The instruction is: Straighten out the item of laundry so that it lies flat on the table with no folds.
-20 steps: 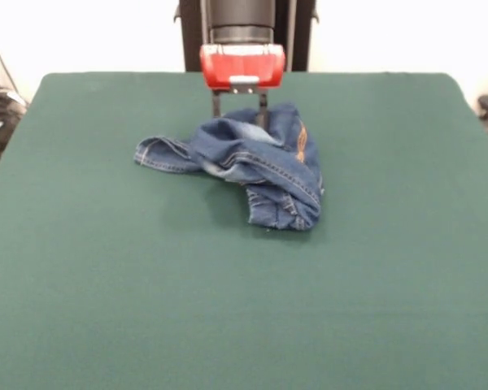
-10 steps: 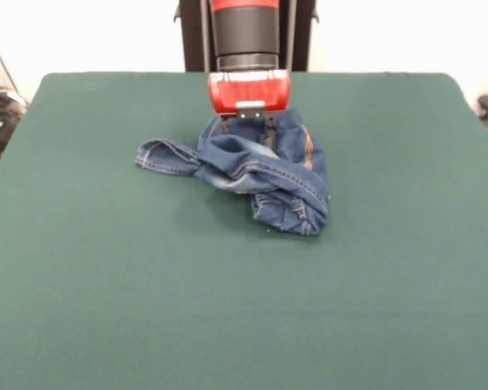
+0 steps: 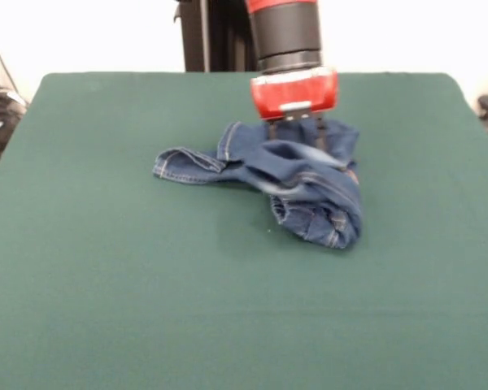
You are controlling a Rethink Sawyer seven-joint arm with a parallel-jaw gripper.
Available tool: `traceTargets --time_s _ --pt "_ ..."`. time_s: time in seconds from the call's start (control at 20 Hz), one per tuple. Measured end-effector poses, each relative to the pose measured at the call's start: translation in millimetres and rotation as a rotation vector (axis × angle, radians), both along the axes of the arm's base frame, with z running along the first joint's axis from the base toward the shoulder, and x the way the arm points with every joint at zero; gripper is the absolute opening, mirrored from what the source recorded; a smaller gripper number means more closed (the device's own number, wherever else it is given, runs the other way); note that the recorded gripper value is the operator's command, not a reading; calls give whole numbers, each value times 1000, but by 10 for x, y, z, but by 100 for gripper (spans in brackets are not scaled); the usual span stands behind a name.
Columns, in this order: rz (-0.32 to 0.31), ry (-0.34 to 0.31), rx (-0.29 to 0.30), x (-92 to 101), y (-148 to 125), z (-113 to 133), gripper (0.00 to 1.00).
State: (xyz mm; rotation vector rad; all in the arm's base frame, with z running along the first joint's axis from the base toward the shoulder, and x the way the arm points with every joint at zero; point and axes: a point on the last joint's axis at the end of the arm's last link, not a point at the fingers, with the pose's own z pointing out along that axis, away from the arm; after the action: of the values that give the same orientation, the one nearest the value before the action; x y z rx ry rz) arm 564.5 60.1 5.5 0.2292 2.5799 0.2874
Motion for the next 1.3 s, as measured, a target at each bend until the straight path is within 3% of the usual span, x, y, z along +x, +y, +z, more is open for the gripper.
traceTargets --time_s 0.2,0.35,0.45,0.85,1.05,1.3 --pt "-14 21 75 73 347 132 100" --pt "-13 37 99 86 503 183 100" --pt "2 69 136 54 761 254 100" --pt "59 125 217 -84 1190 275 100" --pt "54 155 232 -167 1311 300 100" --pt "23 214 190 -214 1421 479 100"
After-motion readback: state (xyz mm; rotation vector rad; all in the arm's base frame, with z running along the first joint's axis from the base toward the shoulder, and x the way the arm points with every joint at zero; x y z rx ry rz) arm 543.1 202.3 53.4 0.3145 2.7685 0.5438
